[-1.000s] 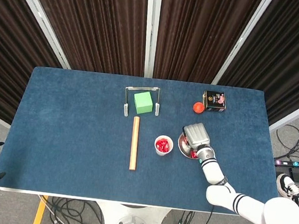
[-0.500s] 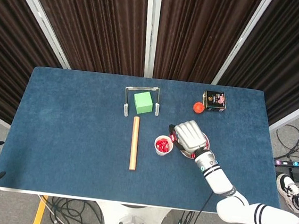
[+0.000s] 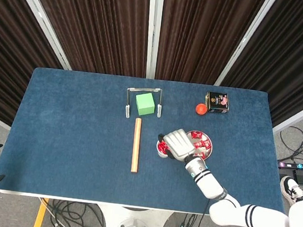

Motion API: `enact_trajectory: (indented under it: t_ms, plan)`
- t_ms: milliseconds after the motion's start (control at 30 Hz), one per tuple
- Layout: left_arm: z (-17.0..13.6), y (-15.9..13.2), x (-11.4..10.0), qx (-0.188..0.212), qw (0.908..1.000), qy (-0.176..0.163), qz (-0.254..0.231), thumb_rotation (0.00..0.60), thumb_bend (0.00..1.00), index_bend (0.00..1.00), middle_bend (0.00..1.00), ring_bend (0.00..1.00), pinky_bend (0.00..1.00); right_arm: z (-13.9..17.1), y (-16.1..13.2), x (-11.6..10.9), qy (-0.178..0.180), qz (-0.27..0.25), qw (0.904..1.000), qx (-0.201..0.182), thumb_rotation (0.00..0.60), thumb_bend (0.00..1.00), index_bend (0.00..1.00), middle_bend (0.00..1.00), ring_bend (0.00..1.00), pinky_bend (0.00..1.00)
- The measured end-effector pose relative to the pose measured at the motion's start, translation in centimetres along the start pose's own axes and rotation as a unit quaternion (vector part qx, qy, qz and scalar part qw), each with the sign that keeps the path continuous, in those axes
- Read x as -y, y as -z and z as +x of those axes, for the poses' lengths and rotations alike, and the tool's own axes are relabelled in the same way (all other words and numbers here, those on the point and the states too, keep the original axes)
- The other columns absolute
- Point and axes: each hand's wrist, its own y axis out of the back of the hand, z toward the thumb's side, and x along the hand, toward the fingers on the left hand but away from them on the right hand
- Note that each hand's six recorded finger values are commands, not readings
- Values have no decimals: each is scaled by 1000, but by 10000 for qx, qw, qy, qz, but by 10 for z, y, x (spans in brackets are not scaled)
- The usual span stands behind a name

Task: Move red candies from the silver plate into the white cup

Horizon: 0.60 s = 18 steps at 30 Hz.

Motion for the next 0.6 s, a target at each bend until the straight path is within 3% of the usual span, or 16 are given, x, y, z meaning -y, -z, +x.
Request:
enact_trajectory:
  t_ms: [133,367,600]
  plan:
    - [0,0,0,2,10000,-14,-10,600,0,267,283,197,214,2,2,-3,56,-26,10000,32,600,170,325,924,964,1000]
    - [1,-2,-1,12,10000,-31,-8,600,0,267,283,197,214,21,40,-21,380,-9,9982,472,600,190,383,925,965,1000]
    - [1,-6,-2,93,9999,-49,-2,600,0,267,283,197,214,41,77,5,-119,174,9957,904,600,236,429,925,965,1000]
